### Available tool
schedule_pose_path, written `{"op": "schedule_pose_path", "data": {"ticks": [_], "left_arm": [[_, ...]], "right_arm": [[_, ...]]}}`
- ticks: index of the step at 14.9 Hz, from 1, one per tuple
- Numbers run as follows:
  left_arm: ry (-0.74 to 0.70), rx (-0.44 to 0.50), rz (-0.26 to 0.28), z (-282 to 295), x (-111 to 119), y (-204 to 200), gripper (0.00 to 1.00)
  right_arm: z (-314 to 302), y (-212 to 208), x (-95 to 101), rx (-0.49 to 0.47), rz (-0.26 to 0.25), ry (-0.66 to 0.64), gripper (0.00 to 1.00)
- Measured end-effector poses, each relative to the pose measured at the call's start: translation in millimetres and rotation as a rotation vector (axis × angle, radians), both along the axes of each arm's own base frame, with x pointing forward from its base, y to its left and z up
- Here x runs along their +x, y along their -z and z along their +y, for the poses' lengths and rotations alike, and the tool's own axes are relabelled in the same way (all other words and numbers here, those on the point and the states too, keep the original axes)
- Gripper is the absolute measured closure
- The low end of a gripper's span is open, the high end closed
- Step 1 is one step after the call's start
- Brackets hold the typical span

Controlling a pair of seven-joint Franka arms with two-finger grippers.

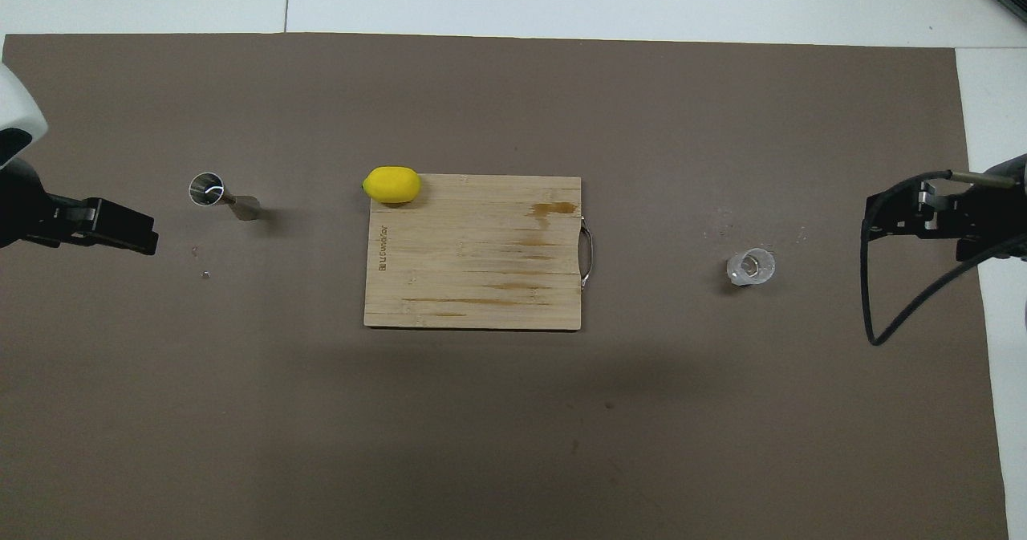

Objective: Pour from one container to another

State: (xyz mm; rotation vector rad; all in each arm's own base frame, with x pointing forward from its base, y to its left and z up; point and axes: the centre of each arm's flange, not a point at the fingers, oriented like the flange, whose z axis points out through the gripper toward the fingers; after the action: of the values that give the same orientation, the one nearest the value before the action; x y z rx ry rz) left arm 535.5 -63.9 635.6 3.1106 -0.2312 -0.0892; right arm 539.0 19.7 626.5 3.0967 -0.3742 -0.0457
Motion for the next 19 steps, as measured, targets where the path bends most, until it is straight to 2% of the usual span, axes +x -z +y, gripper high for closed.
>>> {"op": "schedule_pose_path", "data": {"ticks": [5,8,11,14,19], "left_arm": [[0.006,-0.002,-0.007,-4.0,0.3,-0.5,0.00],[-0.015,-0.005,-0.039,-6.4,4.8,4.1,0.00],[-0.060,-0.007,-0.077,-14.4,7.8,29.2,0.00],[-0.077,-0.003,-0.070,-10.5,4.9,43.5,0.00],[-0.077,-0.002,-0.075,-10.3,0.1,38.9,0.00]], "right_arm": [[0.0,0.0,0.0,0.000,0.000,0.000,0.00],[0.0,0.0,0.0,0.000,0.000,0.000,0.00],[0.0,0.0,0.0,0.000,0.000,0.000,0.00],[0.0,0.0,0.0,0.000,0.000,0.000,0.00],[0.0,0.0,0.0,0.000,0.000,0.000,0.00]]}}
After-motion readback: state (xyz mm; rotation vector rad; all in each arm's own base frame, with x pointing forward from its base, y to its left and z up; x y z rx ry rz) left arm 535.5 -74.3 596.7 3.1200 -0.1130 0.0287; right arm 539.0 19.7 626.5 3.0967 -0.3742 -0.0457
